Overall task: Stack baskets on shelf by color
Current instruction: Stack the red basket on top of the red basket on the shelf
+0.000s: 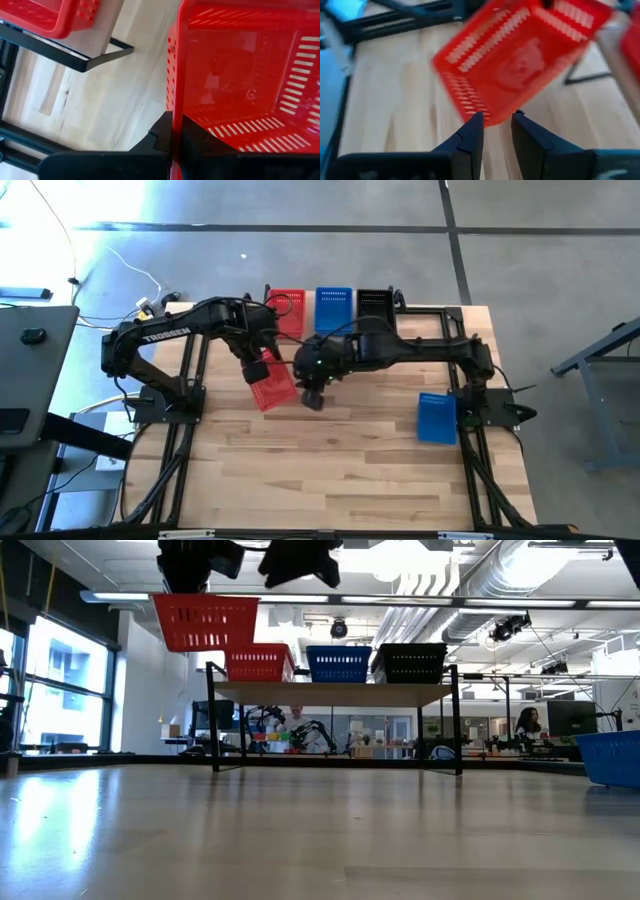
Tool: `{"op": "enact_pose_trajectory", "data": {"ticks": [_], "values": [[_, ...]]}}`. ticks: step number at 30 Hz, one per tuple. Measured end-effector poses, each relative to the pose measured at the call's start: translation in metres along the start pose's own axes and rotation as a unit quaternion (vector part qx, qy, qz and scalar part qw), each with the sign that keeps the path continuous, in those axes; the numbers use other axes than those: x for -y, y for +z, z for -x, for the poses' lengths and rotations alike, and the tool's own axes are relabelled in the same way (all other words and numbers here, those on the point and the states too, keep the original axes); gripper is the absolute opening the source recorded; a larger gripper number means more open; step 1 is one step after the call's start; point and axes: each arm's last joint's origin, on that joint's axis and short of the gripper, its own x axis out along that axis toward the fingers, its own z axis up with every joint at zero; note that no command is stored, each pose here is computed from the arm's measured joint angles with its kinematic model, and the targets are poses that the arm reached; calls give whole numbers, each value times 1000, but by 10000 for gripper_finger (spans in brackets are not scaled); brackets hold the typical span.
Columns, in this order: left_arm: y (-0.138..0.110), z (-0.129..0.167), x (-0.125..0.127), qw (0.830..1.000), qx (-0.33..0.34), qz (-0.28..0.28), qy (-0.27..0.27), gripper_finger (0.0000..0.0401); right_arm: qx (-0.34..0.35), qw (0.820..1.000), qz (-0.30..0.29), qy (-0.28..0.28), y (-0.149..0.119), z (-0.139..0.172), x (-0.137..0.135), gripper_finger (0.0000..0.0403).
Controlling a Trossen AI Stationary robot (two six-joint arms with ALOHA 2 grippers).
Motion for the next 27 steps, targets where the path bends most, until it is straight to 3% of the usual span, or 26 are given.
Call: {"op": "enact_pose_trajectory", "data": {"ticks": [7,14,20,27], "values": [[0,0,5,1000,10,-2,19,1,21,993,-89,-74,1,-2,4,88],[5,1,17,998,48,-14,27,1,29,986,-144,-81,1,-7,5,122],[5,2,24,998,59,-24,25,1,29,986,-148,-66,1,-10,4,153],[9,3,26,996,79,-27,18,1,11,979,-182,-85,-4,-21,7,153]]}}
